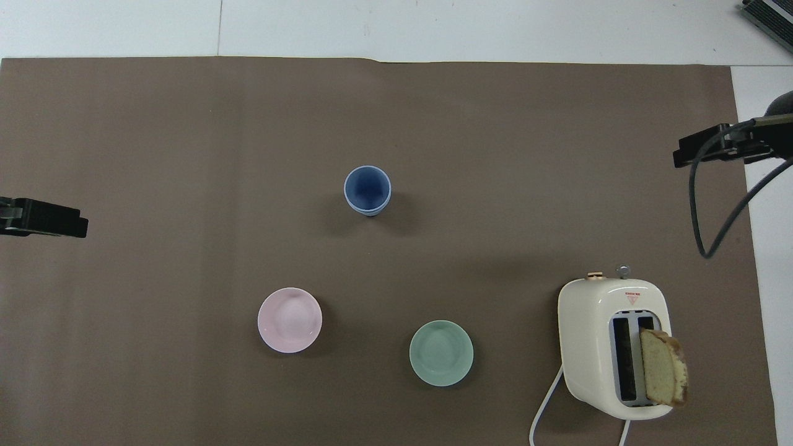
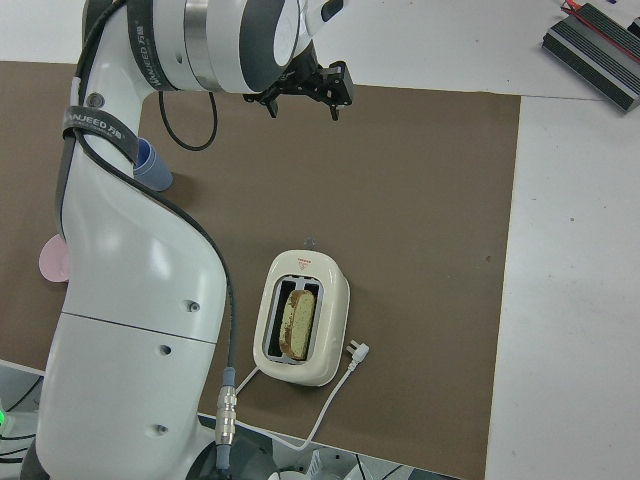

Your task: Stack blue cups with both arms

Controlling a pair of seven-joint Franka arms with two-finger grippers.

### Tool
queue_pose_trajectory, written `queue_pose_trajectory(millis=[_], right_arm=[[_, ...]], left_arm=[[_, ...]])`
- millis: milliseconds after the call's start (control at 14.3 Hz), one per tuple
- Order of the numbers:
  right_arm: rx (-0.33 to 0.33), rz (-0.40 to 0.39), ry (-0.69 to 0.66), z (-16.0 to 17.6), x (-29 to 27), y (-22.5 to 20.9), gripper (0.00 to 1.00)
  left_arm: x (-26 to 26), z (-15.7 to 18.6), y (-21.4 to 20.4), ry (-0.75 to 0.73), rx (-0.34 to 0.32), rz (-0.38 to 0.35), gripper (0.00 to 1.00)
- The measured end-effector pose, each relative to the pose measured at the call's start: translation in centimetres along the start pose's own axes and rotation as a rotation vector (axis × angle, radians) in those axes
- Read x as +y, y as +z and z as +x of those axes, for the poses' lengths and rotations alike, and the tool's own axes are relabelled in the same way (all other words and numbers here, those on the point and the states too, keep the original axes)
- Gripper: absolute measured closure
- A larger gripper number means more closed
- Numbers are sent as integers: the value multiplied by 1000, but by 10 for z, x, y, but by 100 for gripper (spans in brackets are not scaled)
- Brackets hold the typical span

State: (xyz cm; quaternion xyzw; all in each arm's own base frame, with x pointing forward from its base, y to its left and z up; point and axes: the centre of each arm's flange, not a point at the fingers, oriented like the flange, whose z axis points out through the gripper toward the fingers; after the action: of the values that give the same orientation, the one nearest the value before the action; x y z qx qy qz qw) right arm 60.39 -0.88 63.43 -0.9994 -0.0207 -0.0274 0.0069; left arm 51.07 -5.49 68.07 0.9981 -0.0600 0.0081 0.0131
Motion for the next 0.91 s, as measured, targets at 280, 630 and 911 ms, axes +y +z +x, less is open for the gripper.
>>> queue_pose_trajectory(millis=[280, 630, 911], right_arm=[[7, 1, -7, -2, -4, -5, 0], [8, 2, -9, -2, -6, -6, 0], [8, 2, -10, -2, -6, -6, 0]], left_arm=[[0, 0, 0, 0, 0, 0, 0], [0, 0, 0, 0, 0, 0, 0], [0, 0, 0, 0, 0, 0, 0]])
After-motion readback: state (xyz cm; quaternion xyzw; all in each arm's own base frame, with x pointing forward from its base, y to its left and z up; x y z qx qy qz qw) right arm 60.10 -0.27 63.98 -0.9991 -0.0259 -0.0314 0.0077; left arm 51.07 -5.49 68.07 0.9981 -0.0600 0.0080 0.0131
